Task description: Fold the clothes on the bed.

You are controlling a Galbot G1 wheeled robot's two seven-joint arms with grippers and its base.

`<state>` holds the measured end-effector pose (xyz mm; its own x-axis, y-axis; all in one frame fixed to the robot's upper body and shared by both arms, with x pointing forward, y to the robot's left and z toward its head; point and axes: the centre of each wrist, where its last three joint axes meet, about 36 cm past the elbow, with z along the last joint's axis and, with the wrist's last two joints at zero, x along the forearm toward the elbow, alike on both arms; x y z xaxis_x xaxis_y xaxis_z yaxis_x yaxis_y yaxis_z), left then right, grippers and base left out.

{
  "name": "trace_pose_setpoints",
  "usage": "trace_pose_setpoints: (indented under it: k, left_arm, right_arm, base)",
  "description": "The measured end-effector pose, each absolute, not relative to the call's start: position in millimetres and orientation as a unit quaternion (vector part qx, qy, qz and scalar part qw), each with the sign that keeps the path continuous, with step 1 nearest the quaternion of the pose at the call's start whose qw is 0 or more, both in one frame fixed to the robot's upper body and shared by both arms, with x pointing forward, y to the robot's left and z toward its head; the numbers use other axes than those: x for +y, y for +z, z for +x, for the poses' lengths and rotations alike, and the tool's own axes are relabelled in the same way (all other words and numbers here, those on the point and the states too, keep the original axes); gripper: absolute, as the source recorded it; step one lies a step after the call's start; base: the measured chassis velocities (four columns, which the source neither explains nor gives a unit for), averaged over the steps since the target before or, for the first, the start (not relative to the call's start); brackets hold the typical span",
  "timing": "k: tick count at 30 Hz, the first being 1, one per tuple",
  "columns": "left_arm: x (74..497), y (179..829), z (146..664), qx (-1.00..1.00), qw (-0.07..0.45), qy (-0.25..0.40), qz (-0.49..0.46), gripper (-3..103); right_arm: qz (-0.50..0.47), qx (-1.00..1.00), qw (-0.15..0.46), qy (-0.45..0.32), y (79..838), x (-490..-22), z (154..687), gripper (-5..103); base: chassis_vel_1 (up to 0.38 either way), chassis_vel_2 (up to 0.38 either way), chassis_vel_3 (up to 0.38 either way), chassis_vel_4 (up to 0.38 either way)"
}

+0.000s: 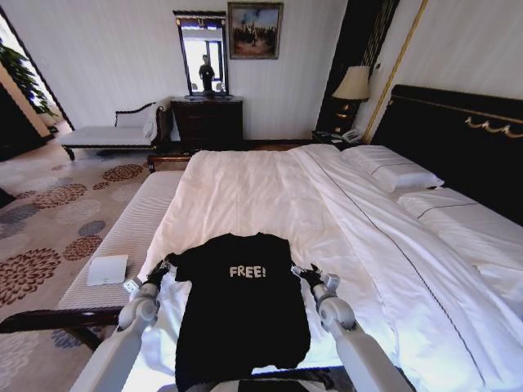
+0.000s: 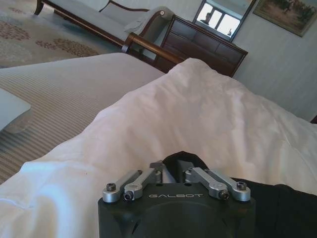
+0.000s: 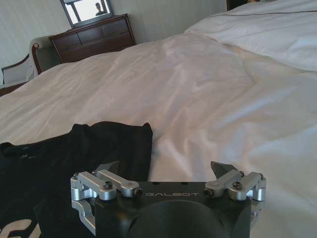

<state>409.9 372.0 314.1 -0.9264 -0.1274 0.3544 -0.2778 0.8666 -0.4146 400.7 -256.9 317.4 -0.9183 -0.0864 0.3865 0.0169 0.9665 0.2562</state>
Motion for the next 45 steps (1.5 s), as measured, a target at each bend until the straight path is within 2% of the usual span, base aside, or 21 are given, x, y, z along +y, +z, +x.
trace_pose_setpoints:
  k: [1, 2, 4, 7, 26, 37, 42, 45]
  left_arm:
    - [372, 314, 411, -0.952, 0.161, 0.236, 0.106, 14]
    - [372, 314, 411, -0.952, 0.161, 0.236, 0.106, 14]
    - [373, 314, 413, -0.951, 0.162, 0.24, 0.107, 3]
    - [374, 314, 414, -0.951, 0.162, 0.24, 0.108, 0]
    - [362, 345, 383, -0.954, 0.146, 0.241, 0.103, 0]
    - [312, 393, 385, -0.972, 0.133, 0.19, 0.033, 0]
    - [299, 393, 384, -0.977, 0.143, 0.158, 0.01, 0]
    - [277, 390, 384, -0.977, 0.162, 0.135, -0.021, 0]
  right_arm:
    - [0.018, -0.97, 0.202, -0.134, 319, -257, 402, 100]
    - [0.018, -0.97, 0.202, -0.134, 319, -257, 402, 100]
    - [0.018, -0.969, 0.202, -0.14, 320, -257, 404, 100]
    - [0.019, -0.969, 0.201, -0.142, 321, -257, 404, 100]
    - [0.017, -0.97, 0.197, -0.141, 324, -255, 398, 100]
    - [0.029, -0.972, 0.187, -0.139, 333, -252, 405, 100]
    - [0.039, -0.972, 0.187, -0.138, 336, -249, 410, 100]
    - [0.04, -0.972, 0.186, -0.136, 338, -252, 411, 100]
  base:
    - [0.0, 0.0, 0.0, 0.0]
    - [0.0, 0.0, 0.0, 0.0]
    - [0.0, 0.0, 0.0, 0.0]
    - [0.0, 0.0, 0.0, 0.0]
    - [0.0, 0.0, 0.0, 0.0]
    - [0.0, 0.0, 0.0, 0.0]
    - [0.0, 0.0, 0.0, 0.0]
    - [0.0, 0.0, 0.0, 0.0]
